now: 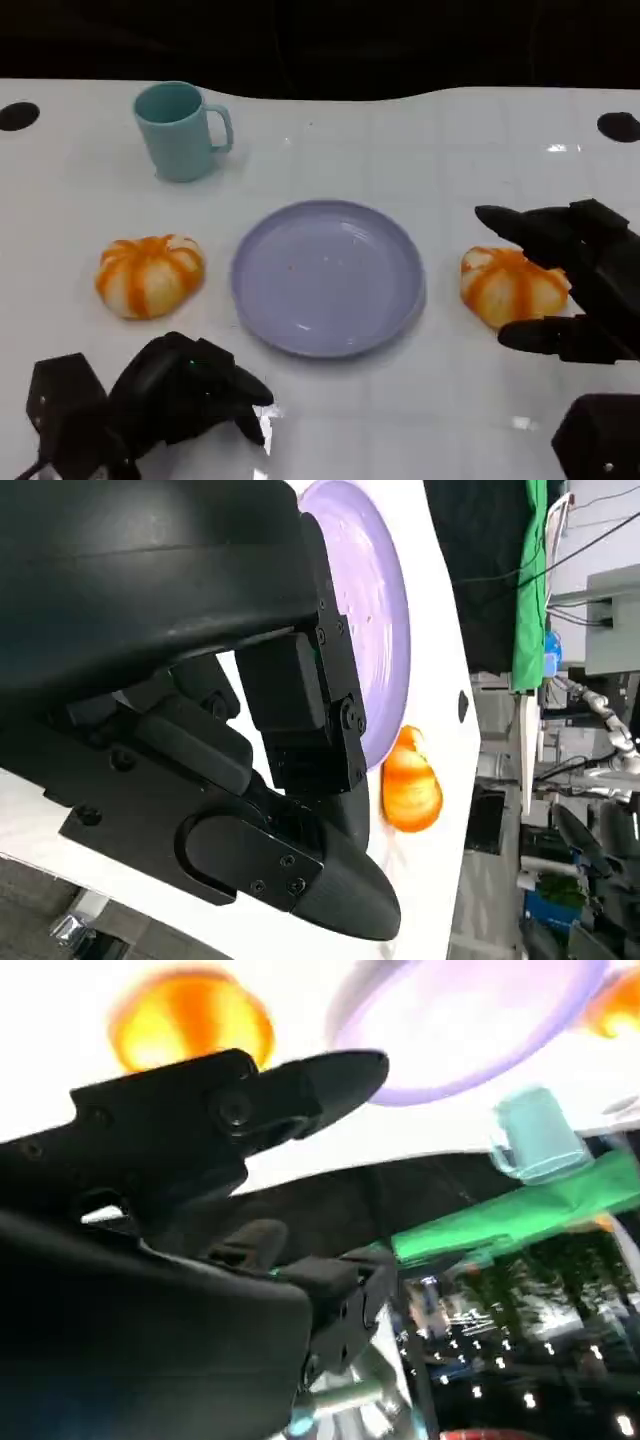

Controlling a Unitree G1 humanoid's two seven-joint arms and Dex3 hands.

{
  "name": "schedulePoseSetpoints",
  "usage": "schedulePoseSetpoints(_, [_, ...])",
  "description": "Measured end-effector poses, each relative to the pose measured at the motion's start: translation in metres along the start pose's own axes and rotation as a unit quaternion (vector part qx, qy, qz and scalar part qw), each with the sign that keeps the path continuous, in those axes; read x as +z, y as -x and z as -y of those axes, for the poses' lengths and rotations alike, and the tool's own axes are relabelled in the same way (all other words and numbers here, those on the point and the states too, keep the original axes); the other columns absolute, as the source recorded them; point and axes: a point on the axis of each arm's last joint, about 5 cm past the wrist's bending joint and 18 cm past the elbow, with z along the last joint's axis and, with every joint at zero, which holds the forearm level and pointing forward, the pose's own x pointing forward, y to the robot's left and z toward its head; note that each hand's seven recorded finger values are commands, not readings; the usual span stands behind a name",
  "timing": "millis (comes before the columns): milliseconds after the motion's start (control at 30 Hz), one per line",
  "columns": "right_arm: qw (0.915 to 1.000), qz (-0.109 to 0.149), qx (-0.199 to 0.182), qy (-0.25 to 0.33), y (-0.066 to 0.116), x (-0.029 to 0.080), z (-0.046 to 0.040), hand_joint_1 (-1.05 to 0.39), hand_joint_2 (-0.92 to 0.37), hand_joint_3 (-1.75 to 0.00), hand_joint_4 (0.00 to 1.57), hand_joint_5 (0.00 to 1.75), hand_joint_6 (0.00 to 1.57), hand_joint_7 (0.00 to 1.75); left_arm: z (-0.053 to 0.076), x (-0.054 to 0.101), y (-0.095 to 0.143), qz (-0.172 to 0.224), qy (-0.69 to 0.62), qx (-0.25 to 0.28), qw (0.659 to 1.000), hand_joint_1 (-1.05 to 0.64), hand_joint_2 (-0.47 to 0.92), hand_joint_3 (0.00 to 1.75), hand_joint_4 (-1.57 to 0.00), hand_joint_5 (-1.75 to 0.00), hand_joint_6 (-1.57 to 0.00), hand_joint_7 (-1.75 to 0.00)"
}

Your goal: Grasp the bread from the table and place it into the plate.

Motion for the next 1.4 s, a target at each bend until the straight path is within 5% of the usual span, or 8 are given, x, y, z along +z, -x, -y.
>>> schedulePoseSetpoints(700, [0.9815,-0.049,0.134,0.127,-0.027,-0.009,-0.0294,-0.68,-0.86,0.0,0.17,0.28,0.25,0.0,0.002,0.0,-0.001,0.005,0.004,0.001,1.0,-1.05,0.85,0.0,-1.26,-0.89,-1.57,-0.04])
schedulePoseSetpoints(967, [0.9756,-0.068,0.153,0.143,-0.044,-0.017,-0.0474,-0.68,-0.87,0.0,0.18,0.24,0.26,0.01,0.003,0.0,0.0,0.005,0.003,0.0,1.0,-1.05,0.85,0.01,-1.26,-0.9,-1.57,-0.03])
schedulePoseSetpoints(1300, [0.973,-0.081,0.16,0.146,-0.051,-0.03,-0.0589,-0.66,-0.92,-0.03,0.24,0.21,0.28,0.01,0.003,-0.001,0.0,0.005,0.001,0.002,1.0,-1.05,0.86,0.0,-1.26,-0.91,-1.57,-0.04])
schedulePoseSetpoints(1400, [0.9748,-0.081,0.156,0.137,-0.051,-0.031,-0.0607,-0.51,-0.92,-0.02,0.45,0.25,0.41,0.04,0.003,-0.001,0.001,0.005,0.0,0.003,1.0,-1.05,0.86,0.0,-1.26,-0.91,-1.57,-0.04])
